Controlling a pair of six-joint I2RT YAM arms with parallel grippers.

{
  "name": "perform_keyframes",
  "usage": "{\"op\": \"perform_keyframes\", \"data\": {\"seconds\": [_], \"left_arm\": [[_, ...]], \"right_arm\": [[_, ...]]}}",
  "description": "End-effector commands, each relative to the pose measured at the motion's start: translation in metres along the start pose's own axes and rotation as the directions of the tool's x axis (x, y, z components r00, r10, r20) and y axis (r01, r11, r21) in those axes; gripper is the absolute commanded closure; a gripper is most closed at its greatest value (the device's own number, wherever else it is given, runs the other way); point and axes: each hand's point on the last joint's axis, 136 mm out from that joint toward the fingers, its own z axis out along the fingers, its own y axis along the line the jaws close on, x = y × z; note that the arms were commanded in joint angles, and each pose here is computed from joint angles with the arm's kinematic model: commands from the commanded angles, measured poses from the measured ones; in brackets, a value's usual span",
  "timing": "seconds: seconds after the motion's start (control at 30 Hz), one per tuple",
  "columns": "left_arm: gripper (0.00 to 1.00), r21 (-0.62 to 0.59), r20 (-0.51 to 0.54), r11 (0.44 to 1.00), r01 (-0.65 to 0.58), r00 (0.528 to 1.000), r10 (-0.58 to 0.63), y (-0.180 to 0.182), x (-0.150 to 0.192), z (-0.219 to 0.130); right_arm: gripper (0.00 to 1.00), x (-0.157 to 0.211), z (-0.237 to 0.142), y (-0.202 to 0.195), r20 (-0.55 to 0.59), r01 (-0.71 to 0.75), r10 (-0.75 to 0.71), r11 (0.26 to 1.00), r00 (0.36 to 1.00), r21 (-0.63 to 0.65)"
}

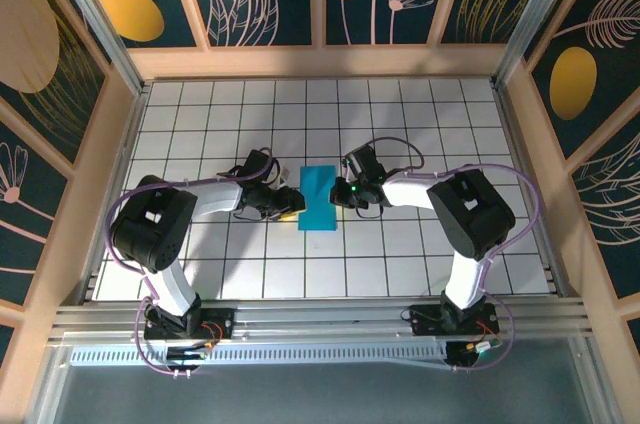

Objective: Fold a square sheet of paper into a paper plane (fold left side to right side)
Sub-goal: Third fold the triangle at the center of the table.

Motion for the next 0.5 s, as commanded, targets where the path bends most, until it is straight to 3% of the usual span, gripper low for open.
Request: {"op": "perform_keyframes", "data": {"seconds": [0.0, 0.47], "left_arm": [[0.62, 0.003, -0.043, 1.0, -0.014, 0.999, 0.014, -0.0022, 0.0068, 0.0093], [0.68, 0.017, -0.06, 1.0, -0.024, 0.998, 0.025, -0.009, 0.0102, 0.0137]], "right_arm": [[1.0, 0.0245, 0.0009, -0.0338, -0.06, -0.019, 0.027, 0.992, 0.998, 0.129], [1.0, 0.0234, 0.0009, -0.0322, -0.059, -0.018, 0.026, 0.992, 0.998, 0.125]]}}
